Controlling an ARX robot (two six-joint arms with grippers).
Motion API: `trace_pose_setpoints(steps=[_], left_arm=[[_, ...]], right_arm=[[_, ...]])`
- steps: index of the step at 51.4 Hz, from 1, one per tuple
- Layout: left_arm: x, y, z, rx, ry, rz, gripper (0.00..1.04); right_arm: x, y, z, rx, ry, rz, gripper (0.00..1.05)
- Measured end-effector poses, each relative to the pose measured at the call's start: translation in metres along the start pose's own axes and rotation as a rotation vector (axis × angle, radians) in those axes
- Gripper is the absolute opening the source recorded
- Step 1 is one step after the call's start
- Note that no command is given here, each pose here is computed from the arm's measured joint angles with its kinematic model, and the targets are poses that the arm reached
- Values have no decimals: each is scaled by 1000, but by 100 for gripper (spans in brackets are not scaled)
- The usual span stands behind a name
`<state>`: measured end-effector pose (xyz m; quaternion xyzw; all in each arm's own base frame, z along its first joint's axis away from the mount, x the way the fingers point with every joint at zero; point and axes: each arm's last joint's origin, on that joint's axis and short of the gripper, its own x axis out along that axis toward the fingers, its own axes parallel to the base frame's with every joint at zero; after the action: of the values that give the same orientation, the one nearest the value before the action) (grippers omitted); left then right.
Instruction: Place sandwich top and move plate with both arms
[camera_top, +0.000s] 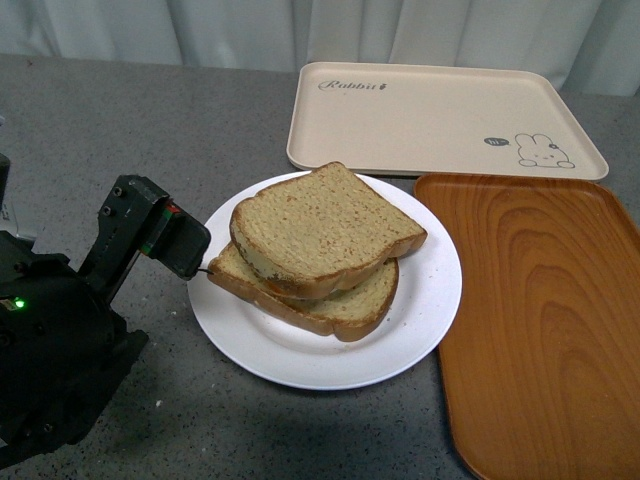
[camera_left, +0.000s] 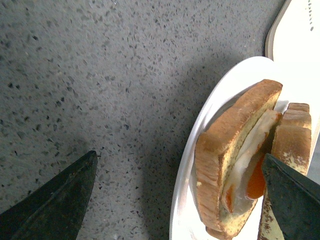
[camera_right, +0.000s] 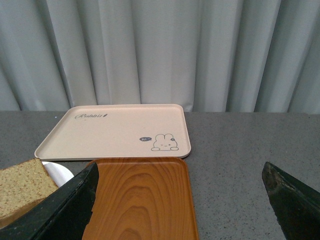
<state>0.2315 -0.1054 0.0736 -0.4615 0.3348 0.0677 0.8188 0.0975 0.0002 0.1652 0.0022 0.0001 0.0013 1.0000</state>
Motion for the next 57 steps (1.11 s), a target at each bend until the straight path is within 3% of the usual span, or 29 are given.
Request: trace_pose_setpoints(steps=[9, 45, 57], left_arm=[[1, -4, -14, -20, 35, -9, 98], [11, -4, -17, -75, 31, 14, 98], [13, 0, -19, -97, 36, 33, 61]], right_arm=[[0, 0, 0, 0, 0, 0, 96], [0, 0, 0, 0, 0, 0, 96], [0, 0, 0, 0, 0, 0, 96]])
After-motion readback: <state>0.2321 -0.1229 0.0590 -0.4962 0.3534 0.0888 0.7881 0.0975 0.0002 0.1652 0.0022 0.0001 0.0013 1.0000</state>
